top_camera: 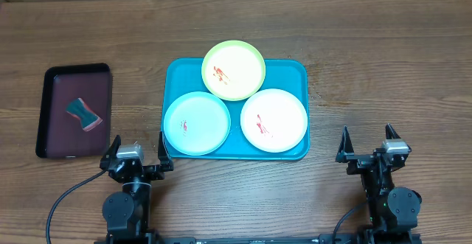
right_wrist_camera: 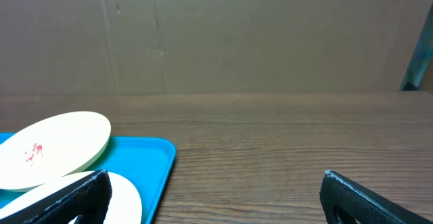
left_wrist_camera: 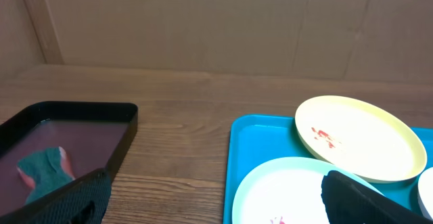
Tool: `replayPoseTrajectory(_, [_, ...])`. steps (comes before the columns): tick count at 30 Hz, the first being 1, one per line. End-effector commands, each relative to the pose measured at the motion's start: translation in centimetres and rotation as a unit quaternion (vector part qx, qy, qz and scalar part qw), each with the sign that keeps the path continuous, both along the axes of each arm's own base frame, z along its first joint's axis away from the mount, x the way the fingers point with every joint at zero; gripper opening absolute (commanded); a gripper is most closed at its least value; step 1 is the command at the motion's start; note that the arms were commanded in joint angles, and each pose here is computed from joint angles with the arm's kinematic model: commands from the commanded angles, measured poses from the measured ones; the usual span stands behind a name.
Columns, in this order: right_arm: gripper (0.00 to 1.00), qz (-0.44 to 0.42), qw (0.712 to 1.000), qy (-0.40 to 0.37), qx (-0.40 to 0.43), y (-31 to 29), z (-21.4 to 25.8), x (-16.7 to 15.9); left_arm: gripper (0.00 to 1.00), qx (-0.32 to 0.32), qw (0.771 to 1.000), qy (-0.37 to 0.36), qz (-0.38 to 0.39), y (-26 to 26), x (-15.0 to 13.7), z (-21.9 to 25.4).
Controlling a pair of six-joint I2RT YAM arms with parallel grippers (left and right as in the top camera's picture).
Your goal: Clean dirty plates on tray and stack at the side
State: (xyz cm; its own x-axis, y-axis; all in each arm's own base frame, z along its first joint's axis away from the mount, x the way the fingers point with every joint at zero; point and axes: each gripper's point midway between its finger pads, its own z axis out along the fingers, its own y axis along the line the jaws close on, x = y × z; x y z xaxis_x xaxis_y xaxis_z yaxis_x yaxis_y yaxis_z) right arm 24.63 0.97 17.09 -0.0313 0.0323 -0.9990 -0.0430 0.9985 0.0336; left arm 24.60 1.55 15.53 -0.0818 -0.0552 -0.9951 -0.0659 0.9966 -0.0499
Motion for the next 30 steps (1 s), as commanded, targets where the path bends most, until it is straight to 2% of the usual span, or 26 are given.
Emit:
replayPoseTrajectory(1, [1.0, 0.001, 1.0, -0.003, 0.002, 0.05, -0.12, 0.0, 1.0, -0.004, 1.0, -0.004, -0.001, -0.09, -0.02, 0.02])
replayPoseTrajectory(30, [1.0, 0.001, 1.0, -0.003, 0.002, 0.05, -0.12, 0.0, 1.0, -0.016, 1.0, -0.006, -0.007, -0.33, 0.0, 0.12])
